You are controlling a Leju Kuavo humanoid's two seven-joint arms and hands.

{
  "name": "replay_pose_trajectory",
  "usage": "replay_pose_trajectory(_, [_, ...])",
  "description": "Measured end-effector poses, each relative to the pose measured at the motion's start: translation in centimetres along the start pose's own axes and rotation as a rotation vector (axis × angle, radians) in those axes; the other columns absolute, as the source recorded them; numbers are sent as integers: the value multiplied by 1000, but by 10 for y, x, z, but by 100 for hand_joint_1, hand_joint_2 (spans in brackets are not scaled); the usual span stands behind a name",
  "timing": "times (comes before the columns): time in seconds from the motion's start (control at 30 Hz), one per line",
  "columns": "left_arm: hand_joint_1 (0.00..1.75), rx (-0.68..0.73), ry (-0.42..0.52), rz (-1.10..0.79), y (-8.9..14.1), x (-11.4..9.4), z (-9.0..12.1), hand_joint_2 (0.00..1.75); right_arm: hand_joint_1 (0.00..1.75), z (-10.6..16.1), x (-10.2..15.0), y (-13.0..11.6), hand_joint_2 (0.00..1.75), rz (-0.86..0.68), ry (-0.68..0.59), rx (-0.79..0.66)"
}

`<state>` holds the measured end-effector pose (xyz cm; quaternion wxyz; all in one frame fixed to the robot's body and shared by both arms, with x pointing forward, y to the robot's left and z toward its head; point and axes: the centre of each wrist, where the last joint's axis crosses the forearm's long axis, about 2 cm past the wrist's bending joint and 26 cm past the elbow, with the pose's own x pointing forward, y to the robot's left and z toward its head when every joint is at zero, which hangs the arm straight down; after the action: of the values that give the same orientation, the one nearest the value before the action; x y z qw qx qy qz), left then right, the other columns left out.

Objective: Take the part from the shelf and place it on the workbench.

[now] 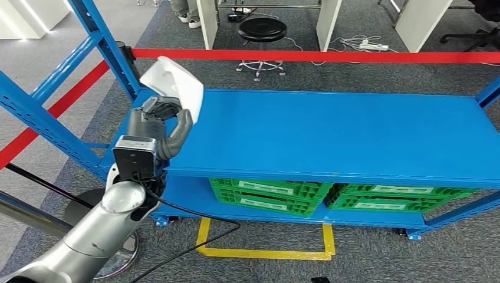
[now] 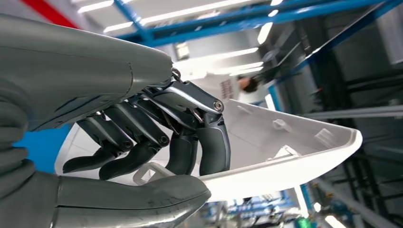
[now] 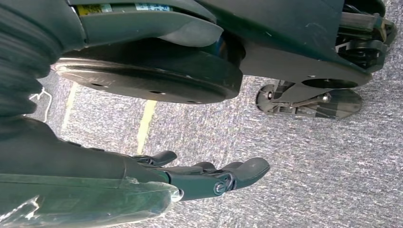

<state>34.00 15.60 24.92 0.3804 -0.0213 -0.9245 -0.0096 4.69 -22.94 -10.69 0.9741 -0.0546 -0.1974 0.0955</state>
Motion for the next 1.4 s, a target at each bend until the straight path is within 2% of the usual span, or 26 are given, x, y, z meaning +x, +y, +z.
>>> replay_pose_trajectory(0.17, [175,-31,110,121,-4,-2,6,175,0,0,0,0,175,-3,-1,-6])
replay_pose_trajectory(0.3, [175,-52,147,160,-7,-2,10,175,0,0,-1,0,175,-3,-2,-8])
replay_pose_trajectory(0.63, [175,-83,126,113,-10,-3,17,175,0,2,-5,1,175,-26,-30,-1])
replay_pose_trajectory(0.77, [175,-92,120,96,-8,-5,22,175,0,5,-15,3,175,-122,-132,15])
replay_pose_trajectory(0.9, [175,-93,112,68,-4,-6,26,175,0,6,-20,1,175,-172,-274,-80])
replay_pose_trajectory(0.97, [175,-93,106,56,-2,-6,26,175,0,5,-17,-1,175,-210,-303,-105])
replay_pose_trajectory(1.17, [175,-89,94,38,3,-5,26,175,0,5,-13,-5,175,-306,-321,-111])
replay_pose_trajectory(1.4, [175,-87,94,30,6,-6,27,175,0,5,-12,-6,175,-323,-316,-111])
